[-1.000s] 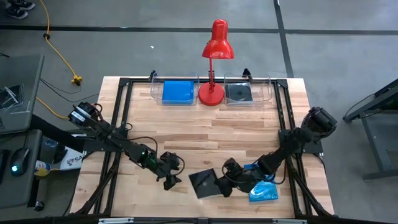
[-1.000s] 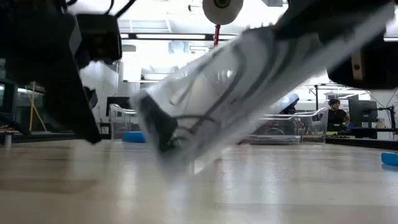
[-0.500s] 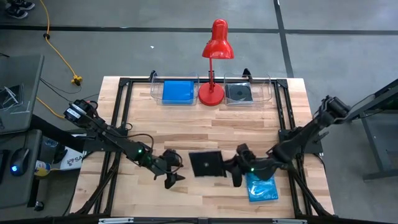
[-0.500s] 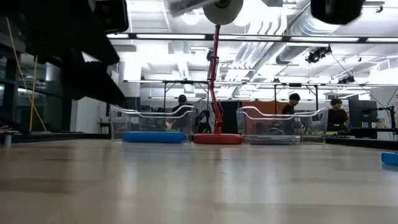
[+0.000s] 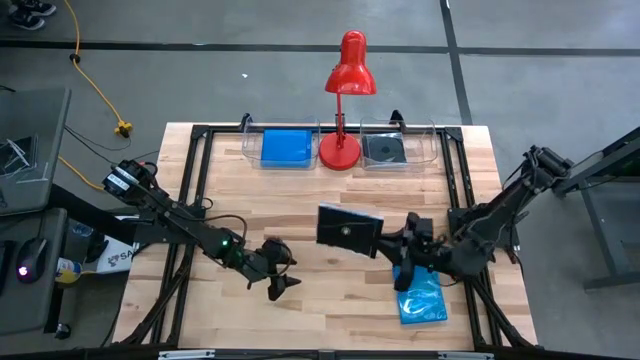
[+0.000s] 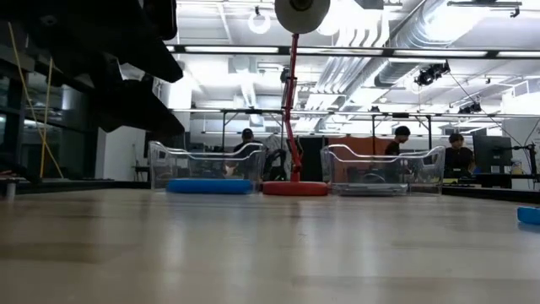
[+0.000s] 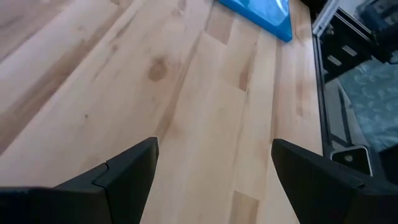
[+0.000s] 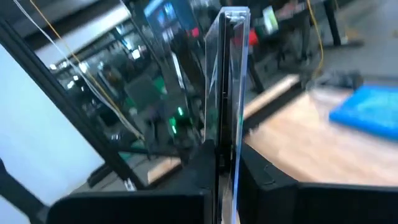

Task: Pick & place jewel cases by type
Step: Put the black cd case into the right transparent bin

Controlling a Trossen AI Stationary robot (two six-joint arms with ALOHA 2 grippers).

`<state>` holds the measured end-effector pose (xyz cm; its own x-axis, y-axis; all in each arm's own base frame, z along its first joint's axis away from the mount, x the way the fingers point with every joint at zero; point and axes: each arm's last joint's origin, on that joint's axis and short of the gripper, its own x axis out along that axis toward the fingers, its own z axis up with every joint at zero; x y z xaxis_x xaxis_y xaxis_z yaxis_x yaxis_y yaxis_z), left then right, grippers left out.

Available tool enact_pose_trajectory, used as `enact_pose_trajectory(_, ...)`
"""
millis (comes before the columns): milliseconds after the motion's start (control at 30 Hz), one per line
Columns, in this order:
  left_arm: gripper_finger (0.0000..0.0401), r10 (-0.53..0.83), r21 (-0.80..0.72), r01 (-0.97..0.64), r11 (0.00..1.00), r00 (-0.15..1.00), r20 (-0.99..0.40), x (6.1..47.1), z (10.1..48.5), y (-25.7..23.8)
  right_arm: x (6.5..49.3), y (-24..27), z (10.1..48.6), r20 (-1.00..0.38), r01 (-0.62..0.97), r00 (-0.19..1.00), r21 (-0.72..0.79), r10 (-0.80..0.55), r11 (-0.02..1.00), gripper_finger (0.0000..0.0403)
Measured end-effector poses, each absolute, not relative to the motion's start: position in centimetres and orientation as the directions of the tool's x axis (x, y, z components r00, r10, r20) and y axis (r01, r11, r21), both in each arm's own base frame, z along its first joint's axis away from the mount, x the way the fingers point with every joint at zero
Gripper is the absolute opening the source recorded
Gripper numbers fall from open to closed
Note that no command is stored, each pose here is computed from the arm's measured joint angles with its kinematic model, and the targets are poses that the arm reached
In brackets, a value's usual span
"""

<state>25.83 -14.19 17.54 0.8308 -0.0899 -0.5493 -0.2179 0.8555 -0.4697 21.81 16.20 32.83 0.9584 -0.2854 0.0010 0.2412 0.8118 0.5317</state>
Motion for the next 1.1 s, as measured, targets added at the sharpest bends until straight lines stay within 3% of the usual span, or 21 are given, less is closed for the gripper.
enact_pose_trajectory(433, 0.0312, -0.08, -0.469, -0.225, 0.854, 0.834, -0.546, 25.8, 17.6, -14.2, 20.6, 15.3, 37.5, 0.296, 0.159, 0.892, 0.502, -0.342, 0.85, 0.0012)
enact_pose_trajectory(767, 0.0312, -0.081, -0.469, -0.224, 0.854, 0.834, -0.546, 25.9, 17.6, -14.2, 19.9, 15.1, 42.1, 0.476, 0.041, 0.845, 0.398, -0.245, 0.916, 0.0012)
enact_pose_trajectory(1100, 0.0312, -0.082, -0.469, -0.224, 0.854, 0.834, -0.546, 25.9, 17.6, -14.2, 19.6, 15.1, 50.1, 0.505, 0.006, 0.855, 0.222, -0.12, 0.975, 0.0012)
